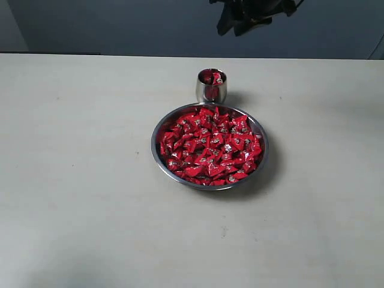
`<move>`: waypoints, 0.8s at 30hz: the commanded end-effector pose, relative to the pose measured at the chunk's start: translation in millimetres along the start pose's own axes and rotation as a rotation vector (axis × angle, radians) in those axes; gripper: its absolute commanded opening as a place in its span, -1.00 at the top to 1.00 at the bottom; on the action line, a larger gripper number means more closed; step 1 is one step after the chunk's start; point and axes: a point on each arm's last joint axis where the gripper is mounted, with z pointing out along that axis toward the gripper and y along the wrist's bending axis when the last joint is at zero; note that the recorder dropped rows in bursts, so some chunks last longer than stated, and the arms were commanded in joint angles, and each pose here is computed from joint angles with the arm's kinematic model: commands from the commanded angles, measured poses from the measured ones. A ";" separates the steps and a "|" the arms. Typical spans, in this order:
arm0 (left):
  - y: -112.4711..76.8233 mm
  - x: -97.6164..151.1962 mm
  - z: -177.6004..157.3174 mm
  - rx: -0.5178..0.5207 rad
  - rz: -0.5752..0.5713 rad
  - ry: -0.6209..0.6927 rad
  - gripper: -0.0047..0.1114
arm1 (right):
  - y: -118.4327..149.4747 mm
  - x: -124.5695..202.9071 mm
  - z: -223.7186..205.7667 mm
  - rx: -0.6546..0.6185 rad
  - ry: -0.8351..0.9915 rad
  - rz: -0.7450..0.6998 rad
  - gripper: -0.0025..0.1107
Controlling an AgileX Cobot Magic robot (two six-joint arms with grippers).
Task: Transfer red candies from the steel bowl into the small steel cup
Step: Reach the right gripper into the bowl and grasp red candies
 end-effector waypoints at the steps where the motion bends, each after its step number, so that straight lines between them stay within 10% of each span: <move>1: 0.4 -3.9 -1.2 -0.004 -0.002 -0.025 0.91 | 9.1 -0.5 -27.0 -0.010 -0.026 -0.028 0.26; 13: 0.4 -3.9 -1.2 -0.004 -0.002 -0.025 0.91 | 14.6 92.9 -41.3 -0.052 -0.057 -0.058 0.26; 24: 0.4 -3.9 -1.2 -0.004 -0.002 -0.025 0.91 | 43.8 115.4 -4.0 -0.068 -0.001 -0.157 0.26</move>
